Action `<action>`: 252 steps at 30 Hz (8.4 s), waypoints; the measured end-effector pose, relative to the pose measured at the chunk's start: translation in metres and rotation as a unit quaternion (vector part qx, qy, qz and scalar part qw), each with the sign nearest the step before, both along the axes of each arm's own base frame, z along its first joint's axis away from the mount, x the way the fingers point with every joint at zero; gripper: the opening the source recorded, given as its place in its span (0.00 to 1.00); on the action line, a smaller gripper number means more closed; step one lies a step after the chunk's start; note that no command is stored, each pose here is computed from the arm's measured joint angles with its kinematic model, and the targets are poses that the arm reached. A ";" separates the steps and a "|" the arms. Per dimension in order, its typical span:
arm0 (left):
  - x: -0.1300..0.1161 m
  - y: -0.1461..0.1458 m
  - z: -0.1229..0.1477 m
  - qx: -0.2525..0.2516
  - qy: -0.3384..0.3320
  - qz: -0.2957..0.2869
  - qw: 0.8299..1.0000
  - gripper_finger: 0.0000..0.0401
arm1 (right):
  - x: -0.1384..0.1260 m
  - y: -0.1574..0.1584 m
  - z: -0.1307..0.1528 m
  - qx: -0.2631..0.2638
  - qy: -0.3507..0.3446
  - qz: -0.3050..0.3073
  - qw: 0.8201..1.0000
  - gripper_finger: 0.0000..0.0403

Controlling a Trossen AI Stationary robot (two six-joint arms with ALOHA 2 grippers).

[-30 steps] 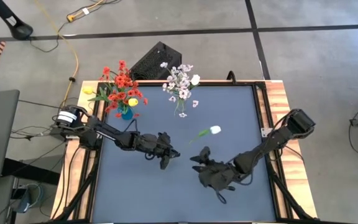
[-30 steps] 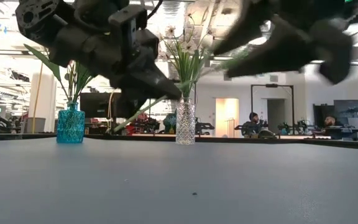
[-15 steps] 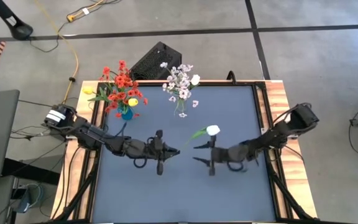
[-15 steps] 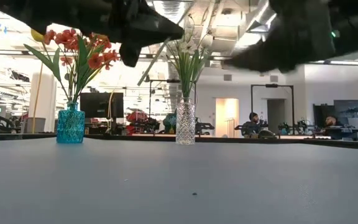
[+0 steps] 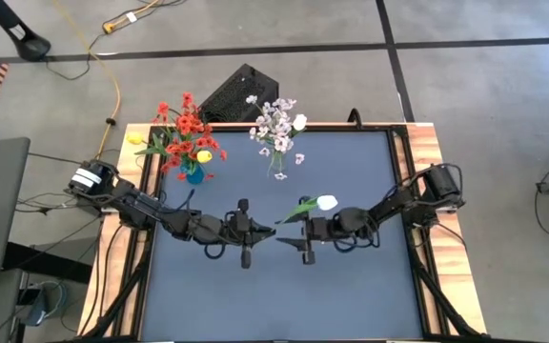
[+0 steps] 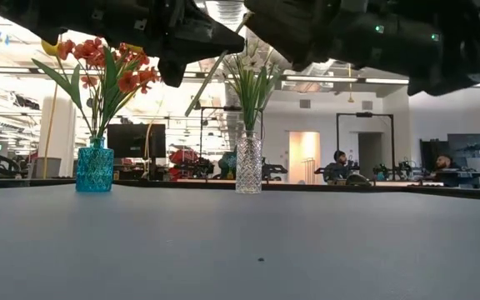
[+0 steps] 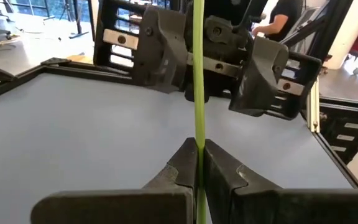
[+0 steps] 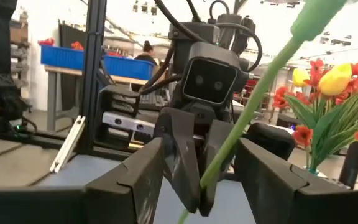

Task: Sort flowers into vase by color
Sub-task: Put the white tulip into the transparent vase, then return to Home Position

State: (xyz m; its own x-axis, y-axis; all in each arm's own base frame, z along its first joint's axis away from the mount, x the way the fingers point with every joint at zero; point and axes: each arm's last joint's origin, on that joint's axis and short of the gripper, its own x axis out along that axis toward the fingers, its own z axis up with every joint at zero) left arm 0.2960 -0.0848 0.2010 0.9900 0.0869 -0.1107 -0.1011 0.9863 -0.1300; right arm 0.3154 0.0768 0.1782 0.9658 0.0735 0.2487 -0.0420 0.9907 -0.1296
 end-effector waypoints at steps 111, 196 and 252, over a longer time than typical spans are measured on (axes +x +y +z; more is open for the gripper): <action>-0.042 -0.017 0.011 0.055 0.103 0.096 0.988 0.38 | -0.039 -0.213 0.054 0.107 0.080 -0.235 0.963 0.06; -0.042 -0.017 0.010 0.055 0.105 0.098 0.988 0.38 | -0.019 -0.232 0.027 0.143 0.260 -0.314 0.902 0.10; -0.096 -0.027 0.052 0.114 0.056 0.002 0.992 0.38 | -0.098 -0.093 0.051 0.130 0.238 -0.108 0.956 0.41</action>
State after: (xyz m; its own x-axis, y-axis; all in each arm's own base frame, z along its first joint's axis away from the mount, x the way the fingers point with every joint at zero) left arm 0.1996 -0.1115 0.2531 0.9723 0.1271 -0.1961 -0.1073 0.9883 0.1084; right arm 0.2171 -0.0157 0.2294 0.9596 -0.1455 -0.2406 0.1746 0.9791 0.1044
